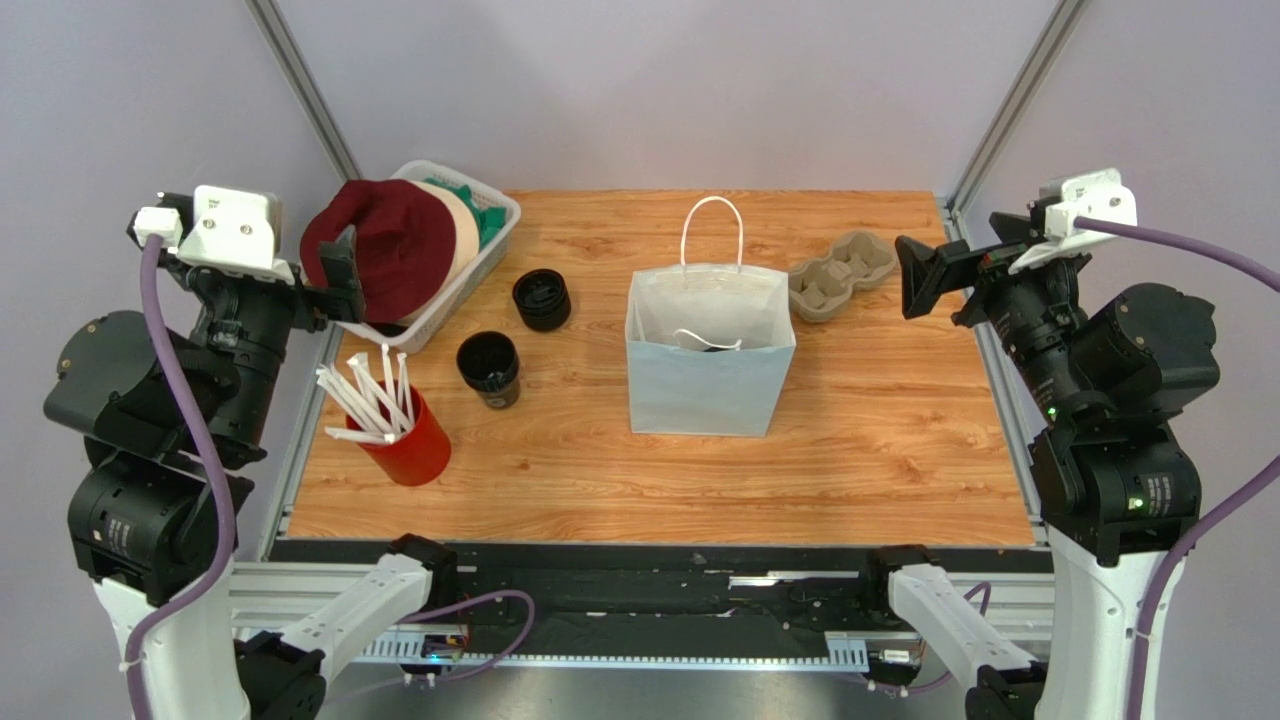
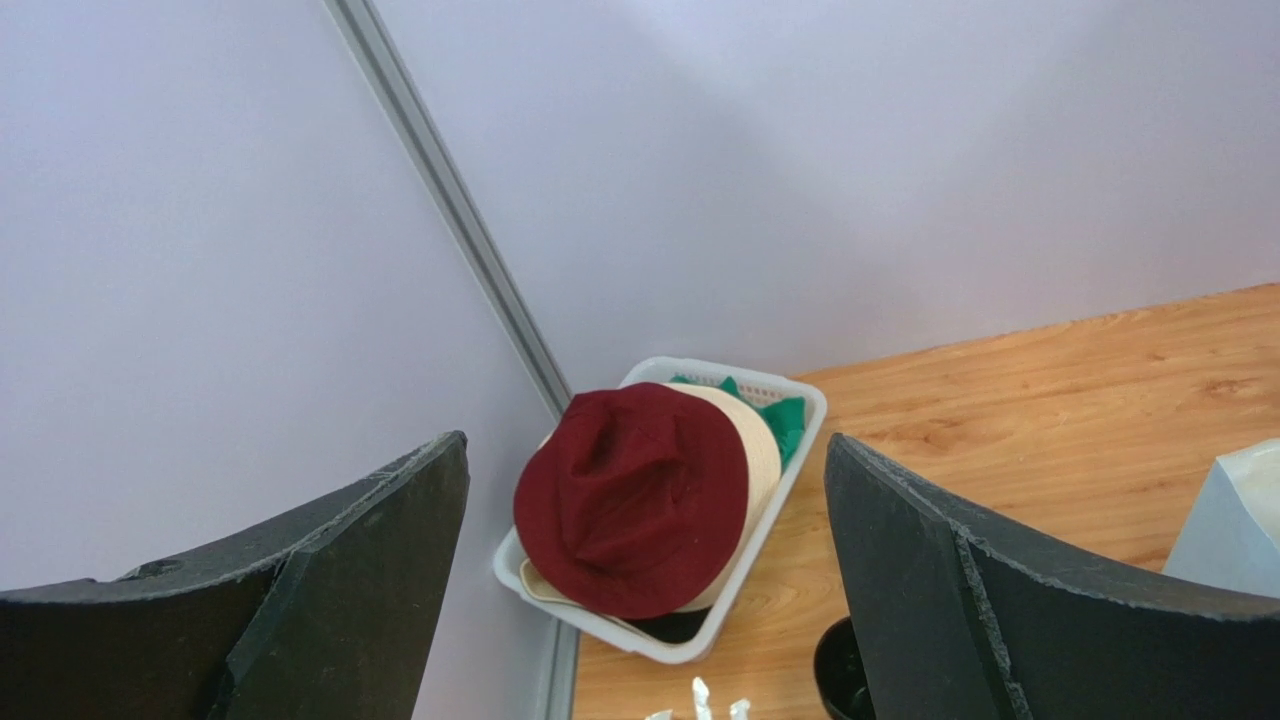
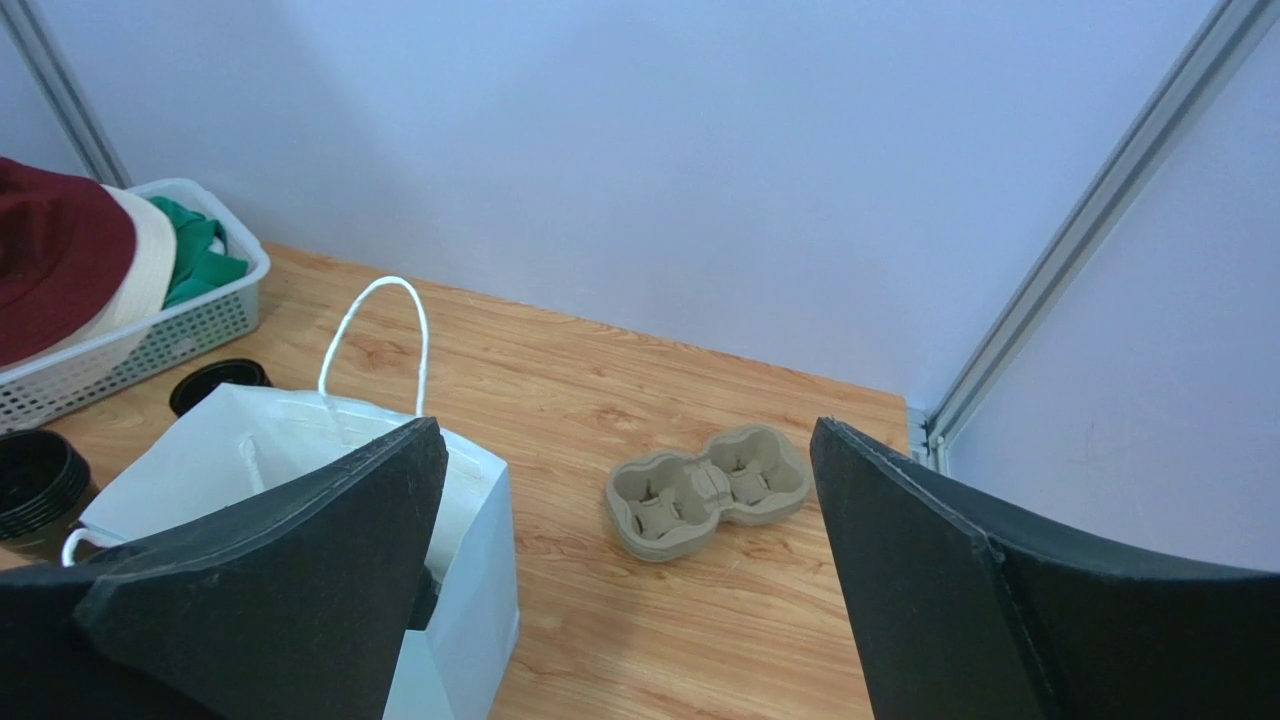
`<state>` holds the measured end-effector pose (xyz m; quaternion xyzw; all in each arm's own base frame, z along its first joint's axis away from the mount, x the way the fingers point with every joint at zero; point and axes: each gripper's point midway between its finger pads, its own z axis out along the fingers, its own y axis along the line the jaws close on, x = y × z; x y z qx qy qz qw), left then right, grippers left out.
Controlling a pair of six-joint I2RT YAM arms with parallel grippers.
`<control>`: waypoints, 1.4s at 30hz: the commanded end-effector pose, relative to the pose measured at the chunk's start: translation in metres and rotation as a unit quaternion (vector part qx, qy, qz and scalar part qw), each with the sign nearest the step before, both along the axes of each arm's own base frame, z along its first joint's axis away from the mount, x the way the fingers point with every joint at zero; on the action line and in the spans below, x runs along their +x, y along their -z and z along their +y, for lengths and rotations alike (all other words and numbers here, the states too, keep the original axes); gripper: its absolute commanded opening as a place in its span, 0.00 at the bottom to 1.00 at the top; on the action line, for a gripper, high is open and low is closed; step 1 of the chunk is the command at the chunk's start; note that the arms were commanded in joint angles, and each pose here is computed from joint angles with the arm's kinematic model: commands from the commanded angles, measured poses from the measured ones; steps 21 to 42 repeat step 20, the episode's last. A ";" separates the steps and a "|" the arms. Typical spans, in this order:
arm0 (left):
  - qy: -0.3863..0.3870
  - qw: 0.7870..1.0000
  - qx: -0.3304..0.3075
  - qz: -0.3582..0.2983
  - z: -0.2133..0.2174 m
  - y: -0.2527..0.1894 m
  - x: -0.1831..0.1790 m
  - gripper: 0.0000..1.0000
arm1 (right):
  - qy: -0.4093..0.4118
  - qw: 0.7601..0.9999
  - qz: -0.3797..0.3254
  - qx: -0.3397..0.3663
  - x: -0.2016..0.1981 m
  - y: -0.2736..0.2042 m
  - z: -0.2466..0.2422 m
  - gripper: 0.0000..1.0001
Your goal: Pack the takeout coffee
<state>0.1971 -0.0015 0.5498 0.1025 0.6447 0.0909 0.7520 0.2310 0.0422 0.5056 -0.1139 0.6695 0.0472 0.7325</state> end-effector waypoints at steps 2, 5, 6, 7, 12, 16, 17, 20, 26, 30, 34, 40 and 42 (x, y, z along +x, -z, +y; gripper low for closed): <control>0.029 0.998 -0.020 0.048 -0.015 0.019 0.016 0.96 | 0.035 0.999 -0.013 0.009 0.009 -0.006 -0.012 0.99; 0.038 0.997 -0.028 0.065 -0.020 0.032 0.024 0.96 | 0.047 0.999 -0.012 0.009 0.009 -0.005 -0.016 0.99; 0.038 0.997 -0.030 0.066 -0.020 0.034 0.024 0.96 | 0.051 0.999 -0.012 0.009 0.010 -0.005 -0.017 0.99; 0.038 0.997 -0.032 0.064 -0.020 0.034 0.025 0.96 | 0.054 0.998 -0.012 0.008 0.010 -0.005 -0.018 0.99; 0.050 0.996 -0.039 0.060 -0.022 0.033 0.017 0.97 | 0.061 0.998 -0.014 0.007 0.010 -0.007 -0.021 0.98; 0.057 0.996 -0.041 0.062 -0.024 0.034 0.015 0.97 | 0.056 0.998 -0.013 0.010 0.010 -0.006 -0.019 0.98; 0.057 0.995 -0.042 0.064 -0.024 0.035 0.015 0.96 | 0.054 0.998 -0.013 0.011 0.010 -0.007 -0.018 0.97; 0.063 0.995 -0.043 0.066 -0.026 0.038 0.015 0.96 | 0.049 0.999 -0.015 0.012 0.009 -0.008 -0.016 0.98; 0.063 0.995 -0.043 0.066 -0.026 0.038 0.015 0.96 | 0.049 0.999 -0.015 0.012 0.009 -0.008 -0.016 0.98; 0.063 0.995 -0.043 0.066 -0.026 0.038 0.015 0.96 | 0.049 0.999 -0.015 0.012 0.009 -0.008 -0.016 0.98; 0.063 0.995 -0.043 0.066 -0.026 0.038 0.015 0.96 | 0.049 0.999 -0.015 0.012 0.009 -0.008 -0.016 0.98; 0.063 0.995 -0.043 0.066 -0.026 0.038 0.015 0.96 | 0.049 0.999 -0.015 0.012 0.009 -0.008 -0.016 0.98; 0.063 0.995 -0.043 0.066 -0.026 0.038 0.015 0.96 | 0.049 0.999 -0.015 0.012 0.009 -0.008 -0.016 0.98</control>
